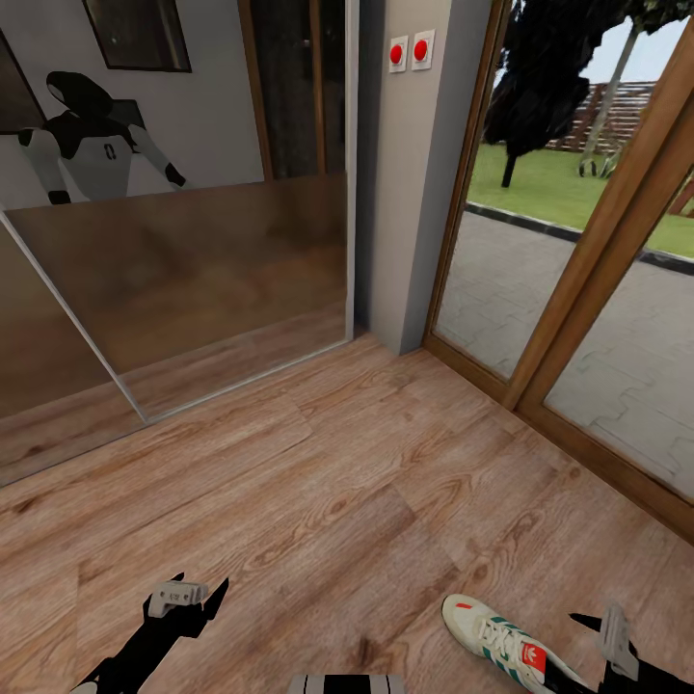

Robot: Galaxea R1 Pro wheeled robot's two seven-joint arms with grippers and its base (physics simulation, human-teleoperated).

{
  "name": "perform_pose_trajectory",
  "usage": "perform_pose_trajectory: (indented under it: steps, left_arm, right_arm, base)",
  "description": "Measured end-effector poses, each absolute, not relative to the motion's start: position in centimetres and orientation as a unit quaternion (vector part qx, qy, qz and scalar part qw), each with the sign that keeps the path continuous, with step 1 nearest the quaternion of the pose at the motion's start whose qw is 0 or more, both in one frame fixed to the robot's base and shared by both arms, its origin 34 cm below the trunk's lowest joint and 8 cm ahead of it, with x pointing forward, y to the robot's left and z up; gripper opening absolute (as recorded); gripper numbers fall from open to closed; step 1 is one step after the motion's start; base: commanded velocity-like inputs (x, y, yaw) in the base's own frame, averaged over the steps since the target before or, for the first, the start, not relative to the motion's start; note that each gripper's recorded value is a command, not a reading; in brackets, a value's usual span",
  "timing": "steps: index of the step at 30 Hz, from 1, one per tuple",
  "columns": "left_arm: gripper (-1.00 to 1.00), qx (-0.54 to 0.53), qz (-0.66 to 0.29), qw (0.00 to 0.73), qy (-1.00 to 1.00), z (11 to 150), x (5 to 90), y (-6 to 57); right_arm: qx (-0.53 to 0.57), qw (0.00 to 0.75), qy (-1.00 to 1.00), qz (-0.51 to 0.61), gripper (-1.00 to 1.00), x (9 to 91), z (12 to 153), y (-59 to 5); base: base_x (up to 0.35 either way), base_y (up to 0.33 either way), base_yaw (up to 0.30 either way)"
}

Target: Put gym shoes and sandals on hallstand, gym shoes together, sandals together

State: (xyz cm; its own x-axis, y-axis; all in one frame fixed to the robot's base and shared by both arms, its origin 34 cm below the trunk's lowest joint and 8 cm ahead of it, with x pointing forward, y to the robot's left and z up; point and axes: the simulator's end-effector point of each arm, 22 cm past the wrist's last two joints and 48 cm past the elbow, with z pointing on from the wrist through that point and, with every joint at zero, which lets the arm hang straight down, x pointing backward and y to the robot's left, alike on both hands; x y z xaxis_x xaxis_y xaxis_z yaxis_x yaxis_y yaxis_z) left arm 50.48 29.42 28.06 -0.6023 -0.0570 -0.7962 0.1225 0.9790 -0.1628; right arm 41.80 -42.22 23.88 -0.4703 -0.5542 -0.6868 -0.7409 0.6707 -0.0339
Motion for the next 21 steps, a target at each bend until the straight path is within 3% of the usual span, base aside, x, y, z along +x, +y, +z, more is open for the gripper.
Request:
perform_pose_trajectory:
  steps: [21]
  left_arm:
    - [1.00,0.016,-0.091,0.452,0.887,28.6,51.0,30.7]
  right_arm:
    - [-0.374,0.333,0.856,0.128,1.00,40.0,23.0,-42.8]
  base:
    - [0.000,0.000,0.000]
